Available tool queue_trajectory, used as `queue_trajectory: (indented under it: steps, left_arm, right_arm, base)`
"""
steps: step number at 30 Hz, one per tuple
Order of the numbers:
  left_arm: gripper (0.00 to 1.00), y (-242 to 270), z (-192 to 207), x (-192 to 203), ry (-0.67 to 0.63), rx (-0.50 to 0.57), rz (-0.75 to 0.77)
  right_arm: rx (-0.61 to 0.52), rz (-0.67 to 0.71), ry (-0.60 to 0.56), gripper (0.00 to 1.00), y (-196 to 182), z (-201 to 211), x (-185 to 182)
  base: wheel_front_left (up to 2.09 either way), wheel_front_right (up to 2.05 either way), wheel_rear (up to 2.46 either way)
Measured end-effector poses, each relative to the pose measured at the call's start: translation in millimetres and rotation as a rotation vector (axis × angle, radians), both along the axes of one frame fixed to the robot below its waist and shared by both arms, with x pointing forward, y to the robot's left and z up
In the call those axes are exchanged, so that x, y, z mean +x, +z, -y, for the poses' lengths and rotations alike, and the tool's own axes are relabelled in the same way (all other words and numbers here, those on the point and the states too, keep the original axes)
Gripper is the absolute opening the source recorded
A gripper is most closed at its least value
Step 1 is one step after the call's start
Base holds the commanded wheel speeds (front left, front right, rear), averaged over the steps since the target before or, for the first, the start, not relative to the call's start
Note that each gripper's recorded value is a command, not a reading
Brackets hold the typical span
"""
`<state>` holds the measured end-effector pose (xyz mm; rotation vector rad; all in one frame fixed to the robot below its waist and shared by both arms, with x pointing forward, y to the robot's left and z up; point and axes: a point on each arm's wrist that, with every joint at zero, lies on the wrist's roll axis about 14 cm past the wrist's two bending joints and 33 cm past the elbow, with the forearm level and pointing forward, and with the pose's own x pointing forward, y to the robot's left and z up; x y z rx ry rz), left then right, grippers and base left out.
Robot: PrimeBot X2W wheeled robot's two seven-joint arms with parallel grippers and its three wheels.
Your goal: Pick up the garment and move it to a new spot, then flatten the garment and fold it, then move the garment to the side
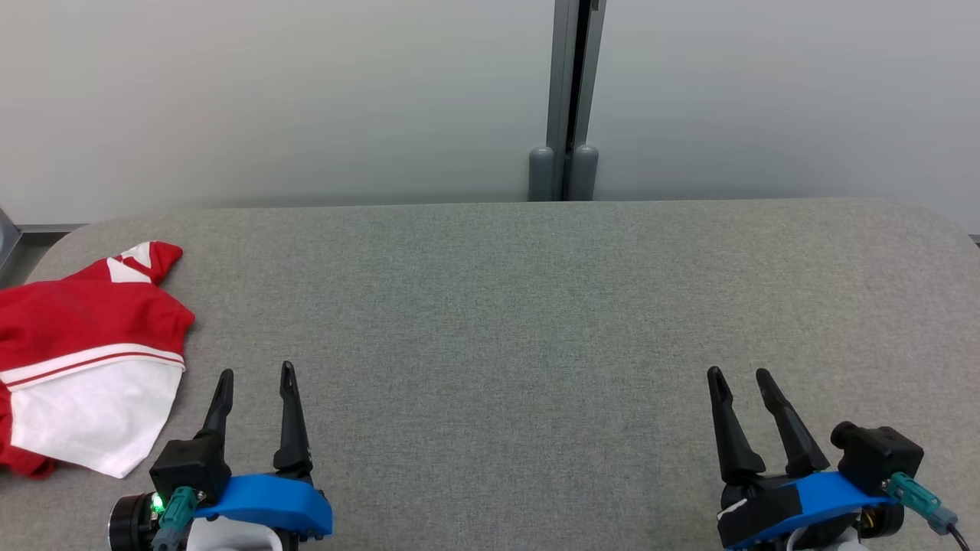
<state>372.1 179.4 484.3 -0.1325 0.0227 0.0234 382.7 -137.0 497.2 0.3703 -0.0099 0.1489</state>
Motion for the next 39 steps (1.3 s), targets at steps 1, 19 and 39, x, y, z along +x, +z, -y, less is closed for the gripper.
queue_trajectory:
  steps: [1,19,39]
  left_arm:
    - [1.0,0.1,-0.1,-0.2,0.0,0.009,0.001]
    - [1.0,1.5,-0.8,-3.6,-0.009,0.139,0.024]
    - [1.0,3.6,-2.0,-5.4,-0.009,0.159,0.037]
  right_arm:
    - [-0.015,0.005,0.0,1.0,0.4,0.4,0.0]
    - [-0.174,0.029,0.014,1.0,-3.3,0.4,-0.7]
    - [-0.217,0.04,0.034,1.0,-3.8,-4.5,-0.9]
  base:
    - [0.0,0.0,0.0]
    - [0.0,0.0,0.0]
    - [0.0,0.0,0.0]
